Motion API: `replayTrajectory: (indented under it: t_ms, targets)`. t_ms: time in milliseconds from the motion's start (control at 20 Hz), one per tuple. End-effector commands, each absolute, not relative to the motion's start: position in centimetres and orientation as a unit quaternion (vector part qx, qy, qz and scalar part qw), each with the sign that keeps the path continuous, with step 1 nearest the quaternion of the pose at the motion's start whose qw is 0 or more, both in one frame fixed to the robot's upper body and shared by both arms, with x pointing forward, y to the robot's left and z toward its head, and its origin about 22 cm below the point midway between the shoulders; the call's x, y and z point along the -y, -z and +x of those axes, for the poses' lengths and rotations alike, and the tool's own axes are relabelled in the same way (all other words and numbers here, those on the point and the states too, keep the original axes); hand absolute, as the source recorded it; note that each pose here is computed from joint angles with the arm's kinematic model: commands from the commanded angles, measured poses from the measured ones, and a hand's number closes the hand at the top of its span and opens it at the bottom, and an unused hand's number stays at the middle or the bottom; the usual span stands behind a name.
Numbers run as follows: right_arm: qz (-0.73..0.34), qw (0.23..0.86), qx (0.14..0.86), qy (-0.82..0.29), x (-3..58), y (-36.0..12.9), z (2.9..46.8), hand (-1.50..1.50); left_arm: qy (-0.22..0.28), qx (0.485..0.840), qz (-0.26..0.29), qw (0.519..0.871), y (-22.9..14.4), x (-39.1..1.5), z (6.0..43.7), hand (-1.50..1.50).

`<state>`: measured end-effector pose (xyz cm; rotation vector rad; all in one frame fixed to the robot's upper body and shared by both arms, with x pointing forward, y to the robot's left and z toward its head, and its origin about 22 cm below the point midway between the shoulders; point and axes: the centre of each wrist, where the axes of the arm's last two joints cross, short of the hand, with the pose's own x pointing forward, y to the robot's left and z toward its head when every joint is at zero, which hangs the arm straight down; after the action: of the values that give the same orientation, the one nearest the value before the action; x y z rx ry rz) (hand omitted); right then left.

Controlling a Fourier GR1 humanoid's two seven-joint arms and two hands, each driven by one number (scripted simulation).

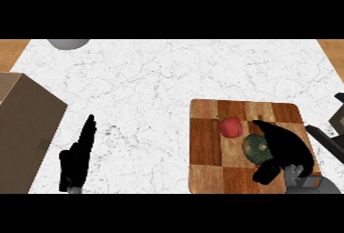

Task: Pick the squash from the cutting board and place it in the tiered basket

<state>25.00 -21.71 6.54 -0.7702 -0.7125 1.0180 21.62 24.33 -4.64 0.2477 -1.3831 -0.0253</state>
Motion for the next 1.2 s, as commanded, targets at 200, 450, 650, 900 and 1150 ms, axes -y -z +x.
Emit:
replayTrajectory:
  t_ms: [200,450,650,900,1150]
  targets:
    - [-0.351,0.730,0.347,-0.472,20.5,-4.8,25.3,1.50,0.008,0.608,0.116,0.785,5.5,-23.5,21.7,0.00]
    - [-0.375,0.674,0.367,-0.520,21.8,-3.6,24.7,1.50,0.004,0.604,0.125,0.787,5.4,-23.8,21.7,0.00]
    - [-0.409,0.647,0.393,-0.510,21.3,-2.8,25.6,1.50,0.004,0.612,0.110,0.783,4.7,-24.9,21.4,0.00]
    - [-0.483,0.707,0.343,-0.385,31.8,-9.4,22.5,1.50,-0.026,0.594,0.147,0.791,5.4,-26.3,20.6,0.00]
    - [-0.519,0.728,0.342,-0.290,38.7,-16.3,19.9,1.50,-0.037,0.582,0.160,0.796,5.6,-27.6,18.0,0.00]
